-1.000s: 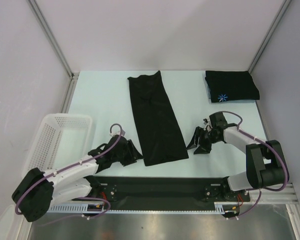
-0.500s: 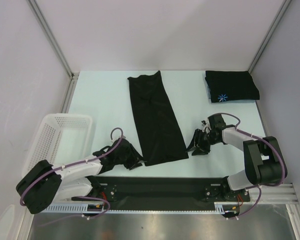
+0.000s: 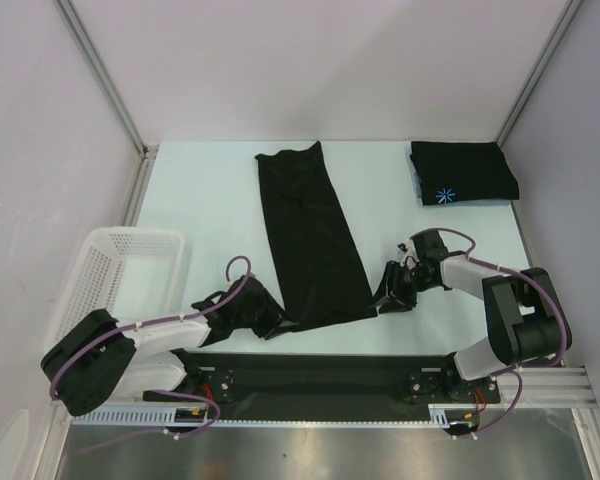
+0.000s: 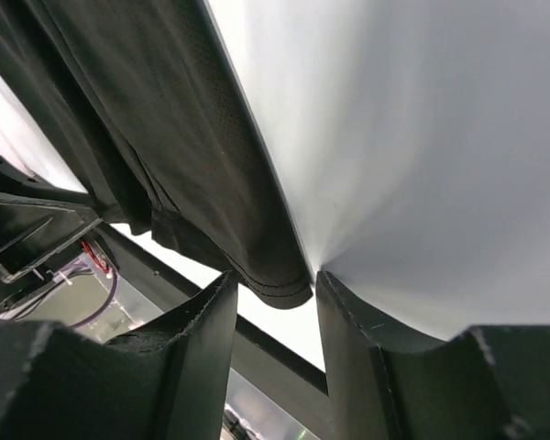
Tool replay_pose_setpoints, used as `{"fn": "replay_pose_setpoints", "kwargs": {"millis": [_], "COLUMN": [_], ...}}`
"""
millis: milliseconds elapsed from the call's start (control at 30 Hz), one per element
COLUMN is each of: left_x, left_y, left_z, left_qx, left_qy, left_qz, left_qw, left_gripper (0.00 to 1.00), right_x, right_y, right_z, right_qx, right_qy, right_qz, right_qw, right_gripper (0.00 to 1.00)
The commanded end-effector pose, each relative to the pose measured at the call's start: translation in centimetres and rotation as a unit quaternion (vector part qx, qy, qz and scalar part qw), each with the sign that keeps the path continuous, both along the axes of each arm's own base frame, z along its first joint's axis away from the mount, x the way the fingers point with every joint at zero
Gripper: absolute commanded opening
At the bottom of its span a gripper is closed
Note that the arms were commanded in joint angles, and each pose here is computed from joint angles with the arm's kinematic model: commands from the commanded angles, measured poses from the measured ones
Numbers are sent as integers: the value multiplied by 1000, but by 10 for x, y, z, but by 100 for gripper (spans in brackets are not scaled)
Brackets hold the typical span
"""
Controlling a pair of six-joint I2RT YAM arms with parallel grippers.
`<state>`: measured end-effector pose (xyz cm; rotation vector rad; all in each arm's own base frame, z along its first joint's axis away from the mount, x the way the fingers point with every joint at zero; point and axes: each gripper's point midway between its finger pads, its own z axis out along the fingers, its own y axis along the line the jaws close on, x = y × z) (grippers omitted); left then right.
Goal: Fold and stack the t-shirts
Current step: Fold the tshirt
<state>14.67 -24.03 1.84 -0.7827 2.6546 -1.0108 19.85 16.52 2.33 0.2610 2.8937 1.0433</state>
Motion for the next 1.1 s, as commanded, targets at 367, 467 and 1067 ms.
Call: {"fn": "replay_pose_setpoints", "kwargs": {"millis": [367, 467, 1067], "left_x": [-12, -16, -28], "left_y": [5, 6, 23], "left_z": [-16, -18, 18], "left_qx": [-1, -1, 20], "left_qy": [18, 22, -17], "left_qz": [-2, -7, -47], "left_qw": [1000, 1000, 999], "left_gripper": [9, 0, 0], "right_x": [-5, -8, -66], "right_y": [3, 4, 37], "right_z": [-11, -11, 15], "right_qx": [-1, -1, 9], "right_qy": [0, 7, -11], "right_qz": [15, 16, 20], "right_qw": [1000, 1000, 1000], "right_gripper": [27, 8, 0]}}
